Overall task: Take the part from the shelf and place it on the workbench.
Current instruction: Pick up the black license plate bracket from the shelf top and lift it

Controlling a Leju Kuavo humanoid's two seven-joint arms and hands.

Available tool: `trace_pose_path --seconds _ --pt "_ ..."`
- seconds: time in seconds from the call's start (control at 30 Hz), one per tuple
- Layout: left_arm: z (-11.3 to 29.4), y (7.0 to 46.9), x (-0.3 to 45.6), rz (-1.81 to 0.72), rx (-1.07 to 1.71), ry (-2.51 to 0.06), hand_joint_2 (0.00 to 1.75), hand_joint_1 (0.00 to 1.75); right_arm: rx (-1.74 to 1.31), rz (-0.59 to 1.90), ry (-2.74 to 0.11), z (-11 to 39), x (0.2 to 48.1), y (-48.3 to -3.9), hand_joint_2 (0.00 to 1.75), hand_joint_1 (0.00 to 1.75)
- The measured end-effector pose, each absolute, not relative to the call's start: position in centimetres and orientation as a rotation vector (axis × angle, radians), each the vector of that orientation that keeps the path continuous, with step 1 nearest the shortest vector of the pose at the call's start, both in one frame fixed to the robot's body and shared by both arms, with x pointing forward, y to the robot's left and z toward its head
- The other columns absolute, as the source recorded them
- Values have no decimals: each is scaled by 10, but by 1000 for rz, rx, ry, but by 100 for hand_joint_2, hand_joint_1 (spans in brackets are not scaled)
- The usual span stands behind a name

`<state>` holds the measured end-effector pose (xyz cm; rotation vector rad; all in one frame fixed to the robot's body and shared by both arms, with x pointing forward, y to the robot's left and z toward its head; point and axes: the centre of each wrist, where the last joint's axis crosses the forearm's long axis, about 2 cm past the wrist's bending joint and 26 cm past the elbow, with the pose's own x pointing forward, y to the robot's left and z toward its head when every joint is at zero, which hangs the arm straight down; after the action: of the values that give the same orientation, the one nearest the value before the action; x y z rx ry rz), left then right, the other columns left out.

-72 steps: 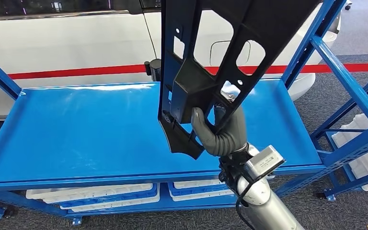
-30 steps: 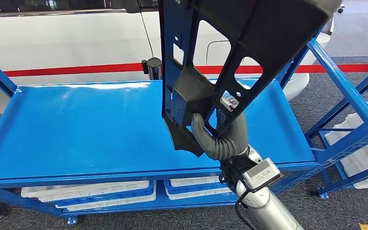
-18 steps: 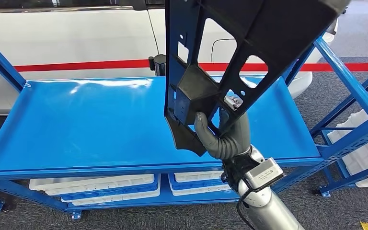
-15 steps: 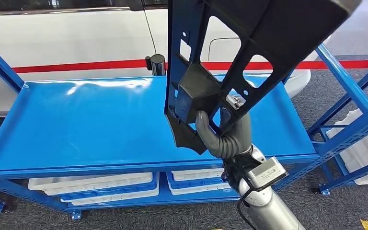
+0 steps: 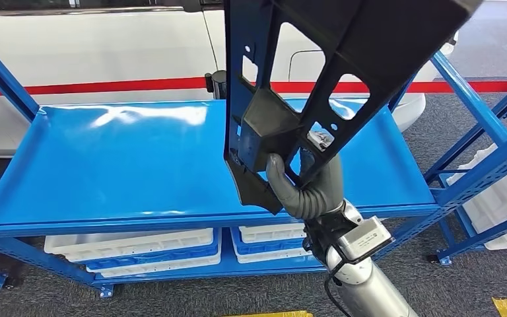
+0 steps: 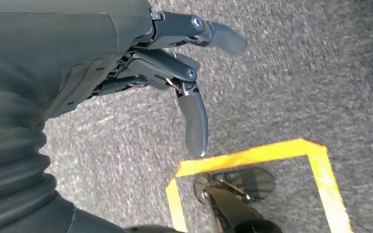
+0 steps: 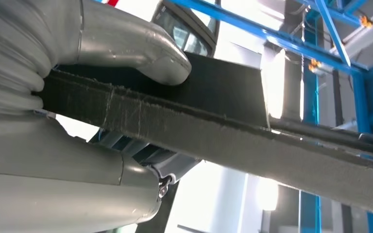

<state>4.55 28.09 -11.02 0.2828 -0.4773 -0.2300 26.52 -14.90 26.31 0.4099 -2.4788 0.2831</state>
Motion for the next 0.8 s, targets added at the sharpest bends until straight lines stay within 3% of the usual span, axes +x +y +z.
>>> trace_pose_path --seconds 0.8 --pt "-110 280 44 -242 280 -472 175 0 377 303 -2466 252 260 -149 175 175"
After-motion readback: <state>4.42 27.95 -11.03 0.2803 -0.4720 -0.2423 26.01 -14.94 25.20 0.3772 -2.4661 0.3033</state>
